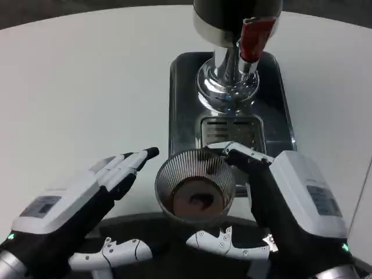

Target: Grasp the cup under the faucet to collect the drink, then remove the cup.

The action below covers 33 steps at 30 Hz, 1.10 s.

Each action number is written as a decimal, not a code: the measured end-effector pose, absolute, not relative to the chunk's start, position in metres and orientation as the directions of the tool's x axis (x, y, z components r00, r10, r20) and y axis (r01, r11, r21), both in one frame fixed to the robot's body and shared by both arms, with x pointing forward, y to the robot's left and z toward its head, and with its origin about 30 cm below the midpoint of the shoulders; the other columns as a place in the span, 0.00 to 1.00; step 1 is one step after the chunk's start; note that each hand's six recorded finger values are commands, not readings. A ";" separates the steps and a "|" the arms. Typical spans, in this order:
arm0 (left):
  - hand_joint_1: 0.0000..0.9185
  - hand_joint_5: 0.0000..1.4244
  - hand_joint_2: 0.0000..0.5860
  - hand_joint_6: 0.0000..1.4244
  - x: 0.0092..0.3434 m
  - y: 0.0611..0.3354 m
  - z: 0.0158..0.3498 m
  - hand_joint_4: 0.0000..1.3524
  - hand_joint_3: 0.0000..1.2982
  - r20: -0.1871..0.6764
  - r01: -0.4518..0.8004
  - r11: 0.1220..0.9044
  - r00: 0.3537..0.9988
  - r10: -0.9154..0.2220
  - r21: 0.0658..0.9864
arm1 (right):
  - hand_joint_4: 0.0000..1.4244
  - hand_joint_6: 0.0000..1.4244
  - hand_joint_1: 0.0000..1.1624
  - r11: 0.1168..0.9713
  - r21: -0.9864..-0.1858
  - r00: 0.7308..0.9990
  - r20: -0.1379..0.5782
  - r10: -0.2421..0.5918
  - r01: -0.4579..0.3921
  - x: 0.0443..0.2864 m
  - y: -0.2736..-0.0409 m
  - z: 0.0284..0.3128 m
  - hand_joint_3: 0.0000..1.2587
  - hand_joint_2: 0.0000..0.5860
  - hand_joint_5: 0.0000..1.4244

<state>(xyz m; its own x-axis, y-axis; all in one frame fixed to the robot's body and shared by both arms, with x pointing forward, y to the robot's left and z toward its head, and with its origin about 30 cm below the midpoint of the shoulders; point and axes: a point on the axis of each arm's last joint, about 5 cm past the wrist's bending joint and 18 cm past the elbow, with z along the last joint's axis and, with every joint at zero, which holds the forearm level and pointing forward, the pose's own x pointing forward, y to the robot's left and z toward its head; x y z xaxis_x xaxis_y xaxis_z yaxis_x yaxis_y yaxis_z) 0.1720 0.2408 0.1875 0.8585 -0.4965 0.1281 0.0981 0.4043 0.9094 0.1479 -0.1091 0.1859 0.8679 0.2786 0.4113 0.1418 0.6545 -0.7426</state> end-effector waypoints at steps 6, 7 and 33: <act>0.00 0.00 0.12 0.00 0.167 0.239 0.187 0.00 0.00 0.134 0.087 0.406 0.865 -0.484 0.910 | 0.87 1.00 0.87 0.651 -0.748 0.872 0.397 0.286 0.127 0.145 -0.110 0.184 0.73 0.45 0.98; 0.00 0.00 0.12 0.00 0.167 0.239 0.187 0.00 0.00 0.133 0.086 0.404 0.866 -0.483 0.911 | 0.87 1.00 0.87 0.651 -0.748 0.872 0.397 0.286 0.127 0.145 -0.110 0.184 0.73 0.45 0.98; 0.00 0.00 0.12 0.00 0.156 0.233 0.185 0.00 0.00 0.119 0.095 0.412 0.878 -0.463 0.906 | 0.87 1.00 0.88 0.652 -0.751 0.872 0.384 0.302 0.105 0.137 -0.113 0.185 0.72 0.45 0.98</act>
<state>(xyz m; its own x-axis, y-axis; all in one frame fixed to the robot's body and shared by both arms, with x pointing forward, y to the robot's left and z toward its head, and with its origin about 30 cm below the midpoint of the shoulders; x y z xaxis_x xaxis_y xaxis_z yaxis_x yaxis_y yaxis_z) 0.1557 0.2331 0.1855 0.8781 -0.4635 0.1187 0.0950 0.4119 0.9063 0.1372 -0.1126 0.1848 0.8724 0.3020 0.3844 0.1053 0.6518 -0.7511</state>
